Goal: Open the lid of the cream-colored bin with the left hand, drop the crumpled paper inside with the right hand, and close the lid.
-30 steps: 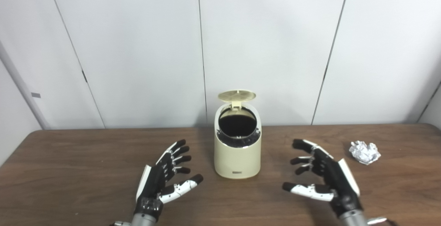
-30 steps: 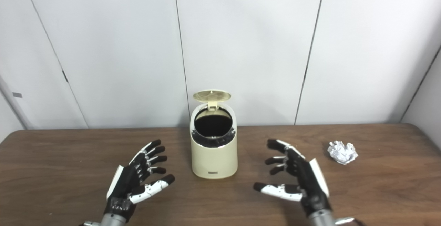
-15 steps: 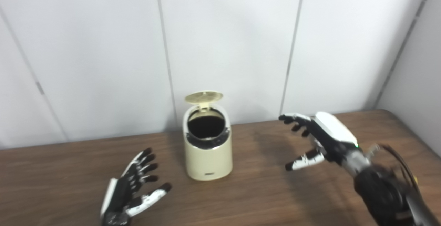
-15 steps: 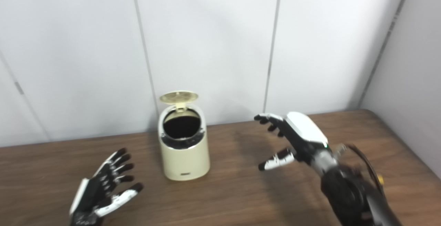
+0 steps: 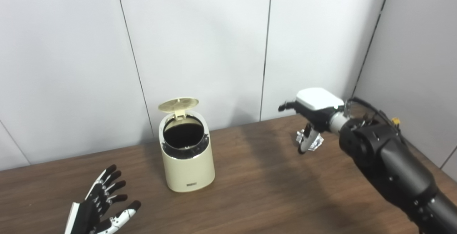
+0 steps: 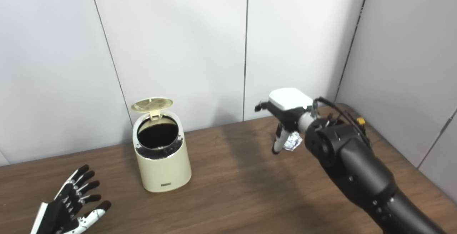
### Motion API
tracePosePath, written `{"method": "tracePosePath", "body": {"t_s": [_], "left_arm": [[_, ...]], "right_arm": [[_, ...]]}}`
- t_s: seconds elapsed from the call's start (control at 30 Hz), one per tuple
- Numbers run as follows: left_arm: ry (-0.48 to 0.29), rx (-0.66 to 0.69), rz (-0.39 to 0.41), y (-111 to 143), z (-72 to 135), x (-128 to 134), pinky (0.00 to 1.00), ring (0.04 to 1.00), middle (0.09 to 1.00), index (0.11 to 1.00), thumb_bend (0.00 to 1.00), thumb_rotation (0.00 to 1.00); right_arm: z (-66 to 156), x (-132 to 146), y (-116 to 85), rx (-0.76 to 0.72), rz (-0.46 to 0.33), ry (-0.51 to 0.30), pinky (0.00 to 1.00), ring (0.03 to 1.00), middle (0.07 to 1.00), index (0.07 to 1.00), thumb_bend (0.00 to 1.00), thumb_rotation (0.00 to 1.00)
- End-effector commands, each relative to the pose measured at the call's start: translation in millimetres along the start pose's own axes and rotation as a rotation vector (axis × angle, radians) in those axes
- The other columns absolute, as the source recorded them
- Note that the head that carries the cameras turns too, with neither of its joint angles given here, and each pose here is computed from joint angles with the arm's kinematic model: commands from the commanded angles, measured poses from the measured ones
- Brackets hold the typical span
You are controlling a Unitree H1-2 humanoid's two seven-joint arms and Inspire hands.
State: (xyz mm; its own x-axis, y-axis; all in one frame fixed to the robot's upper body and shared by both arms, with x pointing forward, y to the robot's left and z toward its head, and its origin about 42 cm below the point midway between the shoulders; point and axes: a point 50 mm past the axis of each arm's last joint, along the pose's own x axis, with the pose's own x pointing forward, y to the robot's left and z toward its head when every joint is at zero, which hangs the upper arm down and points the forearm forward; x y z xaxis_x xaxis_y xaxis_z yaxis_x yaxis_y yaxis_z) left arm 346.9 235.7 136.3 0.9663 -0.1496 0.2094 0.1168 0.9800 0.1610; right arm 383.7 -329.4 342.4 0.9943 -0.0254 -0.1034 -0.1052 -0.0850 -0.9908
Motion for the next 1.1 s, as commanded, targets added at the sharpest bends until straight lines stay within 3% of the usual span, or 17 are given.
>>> {"method": "tracePosePath", "body": {"t_s": [0.0,0.27,0.53,0.73,0.87,1.07], "left_arm": [[-0.103,0.039,0.008,7,18,15,0.73,0.832,0.891,0.962,0.56,0.00],[-0.120,0.033,0.011,9,21,15,0.75,0.856,0.908,0.972,0.52,0.00],[-0.127,0.042,0.011,9,24,14,0.76,0.854,0.908,0.969,0.52,0.00],[-0.131,0.038,0.014,7,28,13,0.78,0.859,0.902,0.972,0.51,0.00],[-0.127,0.040,0.017,5,31,13,0.74,0.841,0.893,0.961,0.52,0.00],[-0.118,0.040,0.006,3,35,12,0.72,0.837,0.891,0.940,0.51,0.00]], "right_arm": [[-13,4,-25,-0.056,-0.049,0.059,0.58,0.770,0.875,0.830,0.90,0.12],[-30,28,-19,-0.028,0.018,0.102,0.59,0.795,0.876,0.801,0.88,0.11],[-37,47,-4,-0.033,0.057,0.147,0.68,0.812,0.861,0.812,0.85,0.10],[-42,60,5,0.030,0.065,0.176,0.65,0.825,0.880,0.834,0.84,0.08],[-47,70,14,0.086,0.047,0.182,0.61,0.818,0.890,0.832,0.84,0.06],[-51,81,30,0.121,0.065,0.207,0.64,0.843,0.900,0.824,0.84,0.07]]}}
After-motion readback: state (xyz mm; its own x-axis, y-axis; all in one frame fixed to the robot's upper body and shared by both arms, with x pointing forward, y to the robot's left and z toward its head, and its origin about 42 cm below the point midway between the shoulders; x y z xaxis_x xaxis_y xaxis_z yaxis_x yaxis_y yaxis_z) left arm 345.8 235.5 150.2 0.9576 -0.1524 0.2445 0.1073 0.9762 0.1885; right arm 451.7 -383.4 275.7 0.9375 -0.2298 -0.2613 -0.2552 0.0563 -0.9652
